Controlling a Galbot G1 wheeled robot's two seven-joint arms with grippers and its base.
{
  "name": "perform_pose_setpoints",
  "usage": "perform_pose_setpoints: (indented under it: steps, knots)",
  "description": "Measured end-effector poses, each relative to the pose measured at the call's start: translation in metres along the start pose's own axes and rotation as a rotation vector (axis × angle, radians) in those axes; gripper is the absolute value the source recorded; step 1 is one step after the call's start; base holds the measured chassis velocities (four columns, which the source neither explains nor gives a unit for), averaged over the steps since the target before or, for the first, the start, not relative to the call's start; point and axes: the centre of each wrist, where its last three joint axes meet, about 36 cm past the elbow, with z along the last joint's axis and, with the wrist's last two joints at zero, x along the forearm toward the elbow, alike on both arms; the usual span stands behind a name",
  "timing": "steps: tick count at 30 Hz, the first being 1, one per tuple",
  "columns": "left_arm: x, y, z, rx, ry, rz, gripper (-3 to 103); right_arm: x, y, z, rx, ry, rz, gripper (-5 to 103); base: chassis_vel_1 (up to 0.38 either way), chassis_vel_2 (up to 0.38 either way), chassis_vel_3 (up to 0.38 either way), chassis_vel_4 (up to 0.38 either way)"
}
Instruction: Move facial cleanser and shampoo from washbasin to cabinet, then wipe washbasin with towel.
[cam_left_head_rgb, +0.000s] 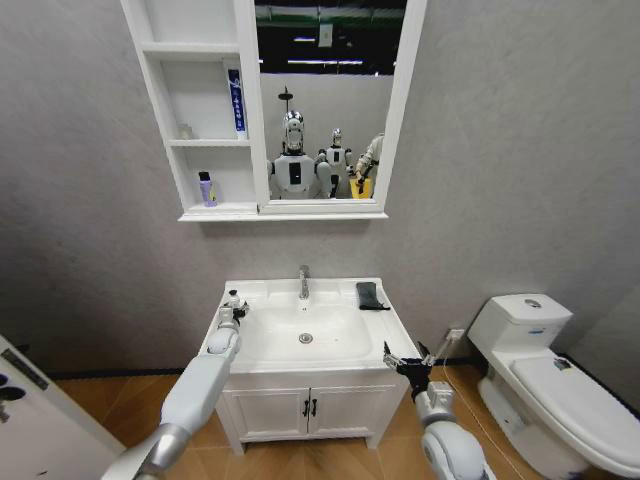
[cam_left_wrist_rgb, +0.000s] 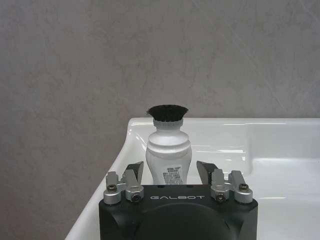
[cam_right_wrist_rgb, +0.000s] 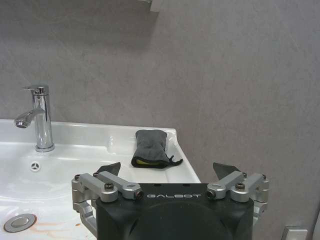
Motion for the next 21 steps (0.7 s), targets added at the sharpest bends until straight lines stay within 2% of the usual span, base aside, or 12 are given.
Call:
perform_pose_setpoints:
  steps: [3, 4, 8, 12, 15, 16, 17, 18, 20, 21]
  knots:
    - [-0.002, 0.004, -0.004, 0.005, -0.008, -0.008, 47, 0.000, 0.001, 0.002, 0.006, 0.003, 0.000, 100, 0.000, 0.000, 0.000, 0.000]
    - [-0.002, 0.004, -0.004, 0.005, -0.008, -0.008, 47, 0.000, 0.001, 0.002, 0.006, 0.003, 0.000, 100, 0.000, 0.000, 0.000, 0.000]
    - [0.009, 0.012, -0.014, 0.002, -0.041, -0.033, 32, -0.001, 0.005, 0.003, 0.011, 0.004, -0.004, 100, 0.000, 0.000, 0.000, 0.000]
    - [0.027, 0.014, -0.028, -0.001, -0.067, -0.046, 30, -0.001, 0.006, 0.002, 0.011, 0.003, -0.006, 100, 0.000, 0.000, 0.000, 0.000]
    - [0.078, 0.010, -0.077, 0.015, -0.160, -0.029, 30, -0.001, 0.009, 0.002, 0.014, 0.003, -0.010, 100, 0.000, 0.000, 0.000, 0.000]
    - [0.078, 0.010, -0.077, 0.015, -0.160, -0.029, 30, -0.001, 0.009, 0.002, 0.014, 0.003, -0.010, 100, 0.000, 0.000, 0.000, 0.000]
    - [0.099, 0.008, -0.093, 0.031, -0.180, -0.027, 30, -0.001, 0.010, 0.003, 0.015, 0.003, -0.012, 100, 0.000, 0.000, 0.000, 0.000]
    - [0.099, 0.008, -0.093, 0.031, -0.180, -0.027, 30, -0.001, 0.010, 0.003, 0.015, 0.003, -0.012, 100, 0.000, 0.000, 0.000, 0.000]
    - [0.124, 0.004, -0.118, 0.053, -0.201, -0.022, 30, 0.000, 0.014, 0.003, 0.015, 0.004, -0.018, 100, 0.000, 0.000, 0.000, 0.000]
    - [0.146, 0.002, -0.142, 0.069, -0.217, -0.003, 30, 0.000, 0.016, 0.004, 0.017, 0.004, -0.023, 100, 0.000, 0.000, 0.000, 0.000]
